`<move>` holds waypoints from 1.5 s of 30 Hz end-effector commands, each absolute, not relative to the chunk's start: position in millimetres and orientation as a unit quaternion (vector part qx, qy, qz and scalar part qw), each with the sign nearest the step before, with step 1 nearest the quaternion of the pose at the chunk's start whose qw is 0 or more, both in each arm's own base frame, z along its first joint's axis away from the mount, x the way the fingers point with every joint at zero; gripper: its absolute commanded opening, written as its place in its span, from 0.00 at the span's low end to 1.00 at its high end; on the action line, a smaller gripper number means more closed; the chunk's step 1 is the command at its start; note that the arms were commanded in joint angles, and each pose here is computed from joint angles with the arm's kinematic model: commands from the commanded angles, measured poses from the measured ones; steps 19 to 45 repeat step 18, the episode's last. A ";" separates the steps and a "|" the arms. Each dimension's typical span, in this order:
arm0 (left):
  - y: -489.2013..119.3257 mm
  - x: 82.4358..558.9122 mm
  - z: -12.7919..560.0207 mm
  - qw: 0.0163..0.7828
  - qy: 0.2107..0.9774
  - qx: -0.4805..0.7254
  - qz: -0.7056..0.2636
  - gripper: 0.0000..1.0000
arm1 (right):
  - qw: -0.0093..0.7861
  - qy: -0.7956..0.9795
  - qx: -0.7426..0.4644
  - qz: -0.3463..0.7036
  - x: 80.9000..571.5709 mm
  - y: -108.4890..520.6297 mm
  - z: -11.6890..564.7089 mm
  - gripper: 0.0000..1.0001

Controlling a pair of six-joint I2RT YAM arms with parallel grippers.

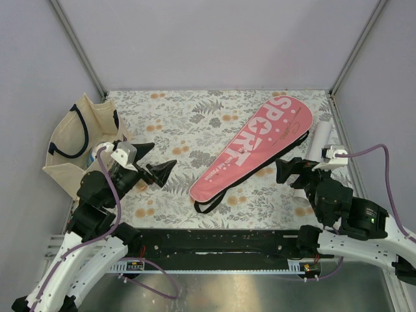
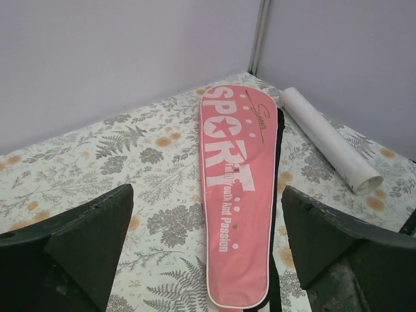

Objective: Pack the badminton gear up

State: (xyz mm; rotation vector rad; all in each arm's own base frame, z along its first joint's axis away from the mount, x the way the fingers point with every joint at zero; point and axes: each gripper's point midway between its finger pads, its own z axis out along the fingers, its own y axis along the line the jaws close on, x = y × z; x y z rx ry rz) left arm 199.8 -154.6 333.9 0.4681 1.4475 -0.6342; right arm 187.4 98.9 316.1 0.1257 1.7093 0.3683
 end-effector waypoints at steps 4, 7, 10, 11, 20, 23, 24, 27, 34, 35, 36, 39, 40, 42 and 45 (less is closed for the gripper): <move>-146.6 201.0 336.6 0.706 0.626 0.184 -0.276 0.99 | 0.655 0.739 0.067 0.145 190.1 88.9 318.9 1.00; -146.7 199.4 337.2 0.701 0.630 0.178 -0.283 0.99 | 0.656 0.738 0.067 0.145 189.9 88.2 320.1 1.00; -146.6 199.0 339.4 0.701 0.629 0.177 -0.285 0.99 | 0.656 0.737 0.064 0.150 189.1 88.6 322.3 0.99; -147.1 198.7 339.7 0.701 0.629 0.177 -0.286 0.99 | 0.656 0.736 0.064 0.151 189.0 88.7 322.8 1.00; -147.0 195.8 344.5 0.700 0.628 0.178 -0.291 0.99 | 0.652 0.736 0.062 0.171 186.8 93.5 323.9 0.99; -147.0 195.8 344.5 0.700 0.628 0.178 -0.291 0.99 | 0.652 0.736 0.062 0.171 186.8 93.5 323.9 0.99; -147.0 195.8 344.5 0.700 0.628 0.178 -0.291 0.99 | 0.652 0.736 0.062 0.171 186.8 93.5 323.9 0.99; -147.0 195.8 344.5 0.700 0.628 0.178 -0.291 0.99 | 0.652 0.736 0.062 0.171 186.8 93.5 323.9 0.99; -147.0 195.8 344.5 0.700 0.628 0.178 -0.291 0.99 | 0.652 0.736 0.062 0.171 186.8 93.5 323.9 0.99; -147.0 195.8 344.5 0.700 0.628 0.178 -0.291 0.99 | 0.652 0.736 0.062 0.171 186.8 93.5 323.9 0.99; -147.0 195.8 344.5 0.700 0.628 0.178 -0.291 0.99 | 0.652 0.736 0.062 0.171 186.8 93.5 323.9 0.99; -147.0 195.8 344.5 0.700 0.628 0.178 -0.291 0.99 | 0.652 0.736 0.062 0.171 186.8 93.5 323.9 0.99; -147.0 195.8 344.5 0.700 0.628 0.178 -0.291 0.99 | 0.652 0.736 0.062 0.171 186.8 93.5 323.9 0.99; -147.0 195.8 344.5 0.700 0.628 0.178 -0.291 0.99 | 0.652 0.736 0.062 0.171 186.8 93.5 323.9 0.99; -147.0 195.8 344.5 0.700 0.628 0.178 -0.291 0.99 | 0.652 0.736 0.062 0.171 186.8 93.5 323.9 0.99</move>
